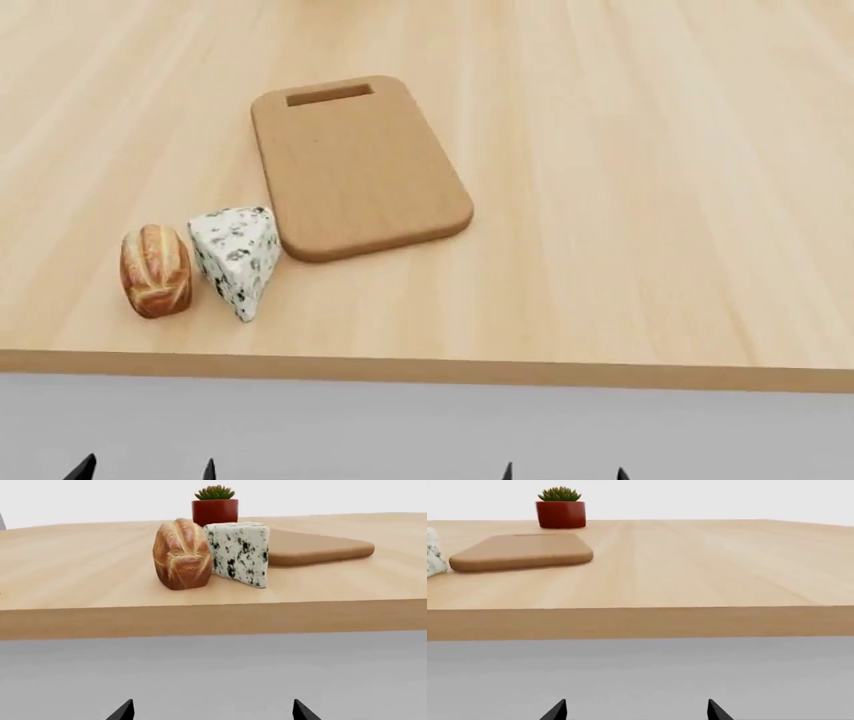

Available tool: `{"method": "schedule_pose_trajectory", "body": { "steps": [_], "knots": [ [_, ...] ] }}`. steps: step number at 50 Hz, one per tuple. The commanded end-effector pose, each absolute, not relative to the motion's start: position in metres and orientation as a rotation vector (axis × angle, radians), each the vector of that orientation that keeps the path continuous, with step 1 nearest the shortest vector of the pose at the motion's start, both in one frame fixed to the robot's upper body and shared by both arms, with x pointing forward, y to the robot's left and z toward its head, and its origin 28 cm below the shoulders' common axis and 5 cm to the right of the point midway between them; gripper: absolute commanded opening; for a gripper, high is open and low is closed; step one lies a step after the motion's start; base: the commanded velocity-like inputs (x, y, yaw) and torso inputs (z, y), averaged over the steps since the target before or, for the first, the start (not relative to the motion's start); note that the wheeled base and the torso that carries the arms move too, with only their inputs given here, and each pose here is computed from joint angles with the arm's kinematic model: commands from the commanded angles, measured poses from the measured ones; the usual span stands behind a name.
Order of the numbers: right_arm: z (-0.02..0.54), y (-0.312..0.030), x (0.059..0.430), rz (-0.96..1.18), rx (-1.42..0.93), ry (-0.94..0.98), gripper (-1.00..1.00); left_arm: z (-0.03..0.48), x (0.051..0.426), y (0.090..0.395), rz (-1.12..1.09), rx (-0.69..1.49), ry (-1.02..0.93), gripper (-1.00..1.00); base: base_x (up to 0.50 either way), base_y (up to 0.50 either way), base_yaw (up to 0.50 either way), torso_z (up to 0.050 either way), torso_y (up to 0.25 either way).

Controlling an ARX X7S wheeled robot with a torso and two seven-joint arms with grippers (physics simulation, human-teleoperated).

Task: Place the bread and cheese on the cutting board.

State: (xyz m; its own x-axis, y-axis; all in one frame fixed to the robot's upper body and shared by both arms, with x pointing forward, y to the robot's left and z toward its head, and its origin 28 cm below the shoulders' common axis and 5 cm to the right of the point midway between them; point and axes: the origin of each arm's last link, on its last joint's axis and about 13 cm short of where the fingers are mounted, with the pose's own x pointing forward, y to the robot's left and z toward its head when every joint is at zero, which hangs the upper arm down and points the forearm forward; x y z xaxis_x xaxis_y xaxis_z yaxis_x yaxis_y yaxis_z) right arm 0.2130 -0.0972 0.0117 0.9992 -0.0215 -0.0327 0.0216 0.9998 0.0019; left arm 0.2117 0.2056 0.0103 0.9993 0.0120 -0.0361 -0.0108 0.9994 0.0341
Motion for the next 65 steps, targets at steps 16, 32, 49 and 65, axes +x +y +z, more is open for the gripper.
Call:
{"method": "schedule_pose_trajectory", "body": {
  "steps": [16, 32, 49, 65],
  "knots": [
    [0.116, -0.112, 0.194, 0.032, -0.030, -0.046, 1.00, 0.105, 0.223, 0.230, 0.030, 0.038, 0.023, 1.00, 0.00, 0.00, 0.00, 0.000, 0.000],
    [0.135, -0.110, 0.185, 0.016, -0.049, -0.021, 1.00, 0.112, 0.220, 0.232, -0.023, -0.007, 0.025, 1.00, 0.00, 0.00, 0.00, 0.016, 0.000],
    [0.129, -0.111, 0.186, 0.040, -0.076, -0.009, 1.00, 0.119, 0.221, 0.236, -0.008, -0.024, 0.047, 1.00, 0.02, 0.03, 0.00, 0.033, 0.000],
    [0.138, -0.112, 0.182, 0.037, -0.058, -0.048, 1.00, 0.126, 0.219, 0.237, -0.007, -0.004, 0.044, 1.00, 0.36, 0.44, 0.00, 0.000, 0.000]
  ]
}}
